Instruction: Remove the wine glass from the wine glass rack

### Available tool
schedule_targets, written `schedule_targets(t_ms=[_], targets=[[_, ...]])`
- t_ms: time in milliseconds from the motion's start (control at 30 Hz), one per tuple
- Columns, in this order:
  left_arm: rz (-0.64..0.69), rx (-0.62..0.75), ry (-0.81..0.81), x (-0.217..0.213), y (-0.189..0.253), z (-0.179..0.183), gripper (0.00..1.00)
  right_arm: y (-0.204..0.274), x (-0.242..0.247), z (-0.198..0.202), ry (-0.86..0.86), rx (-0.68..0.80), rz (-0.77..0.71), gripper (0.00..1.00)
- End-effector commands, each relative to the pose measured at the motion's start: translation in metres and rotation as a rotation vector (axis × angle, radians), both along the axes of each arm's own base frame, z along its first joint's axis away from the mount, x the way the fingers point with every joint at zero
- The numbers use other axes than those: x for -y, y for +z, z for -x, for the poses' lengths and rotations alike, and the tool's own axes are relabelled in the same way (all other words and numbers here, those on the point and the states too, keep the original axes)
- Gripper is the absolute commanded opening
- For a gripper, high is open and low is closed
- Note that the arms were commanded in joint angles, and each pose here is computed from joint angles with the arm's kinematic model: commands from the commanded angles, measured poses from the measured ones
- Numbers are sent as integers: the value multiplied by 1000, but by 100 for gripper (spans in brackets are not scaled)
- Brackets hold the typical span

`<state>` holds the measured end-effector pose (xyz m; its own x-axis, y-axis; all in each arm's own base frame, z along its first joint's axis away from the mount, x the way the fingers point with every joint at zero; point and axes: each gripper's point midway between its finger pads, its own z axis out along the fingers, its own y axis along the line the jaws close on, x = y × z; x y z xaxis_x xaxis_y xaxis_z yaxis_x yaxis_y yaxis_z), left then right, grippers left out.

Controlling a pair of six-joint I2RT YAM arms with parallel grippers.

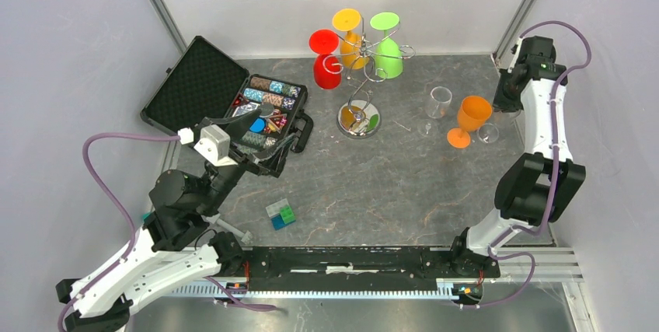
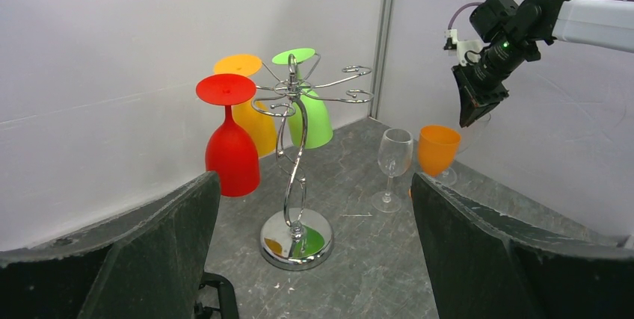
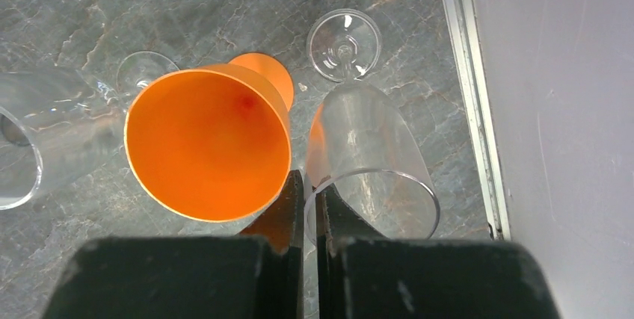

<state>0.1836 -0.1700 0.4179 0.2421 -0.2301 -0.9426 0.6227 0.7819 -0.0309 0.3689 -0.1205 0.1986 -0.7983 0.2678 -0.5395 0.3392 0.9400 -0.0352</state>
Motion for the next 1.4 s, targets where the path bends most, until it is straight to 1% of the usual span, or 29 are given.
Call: schedule_targets(t_ms=[0, 67, 133, 200, 300, 367, 433, 567, 800, 1000, 1133, 1300, 1367], targets=[[-16, 21, 31, -2, 6, -4, 100, 18, 4, -17, 21, 72, 9, 0], [-11, 21, 41, -3, 6, -5, 100, 17, 6, -20, 18, 70, 12, 0], [-5, 22, 49, -4, 7, -6, 100, 15, 9, -22, 10, 60, 19, 2], [-4, 21, 52, -5, 7, -7, 100, 14, 10, -24, 8, 56, 16, 10], [-2, 21, 53, -5, 7, -7, 100, 14, 11, -25, 5, 54, 20, 26], [0, 21, 57, -6, 7, -7, 100, 16, 13, -26, -1, 56, 30, 34], [1, 23, 60, -7, 7, -6, 100, 20, 14, -30, -1, 67, 32, 39], [2, 22, 66, -8, 7, -7, 100, 28, 15, -36, 0, 92, 37, 44], [4, 22, 82, -11, 8, -8, 100, 39, 13, -43, 17, 126, 26, 48], [10, 23, 96, -15, 9, -9, 100, 65, 7, -44, 33, 210, 23, 55], [22, 13, 115, -18, 10, -11, 100, 85, -2, -44, 60, 275, 1, 56], [91, -57, 173, -25, 10, -19, 100, 114, -12, -39, 88, 366, -8, 58], [139, -93, 201, -30, 10, -23, 100, 127, -16, -36, 100, 404, -9, 59]])
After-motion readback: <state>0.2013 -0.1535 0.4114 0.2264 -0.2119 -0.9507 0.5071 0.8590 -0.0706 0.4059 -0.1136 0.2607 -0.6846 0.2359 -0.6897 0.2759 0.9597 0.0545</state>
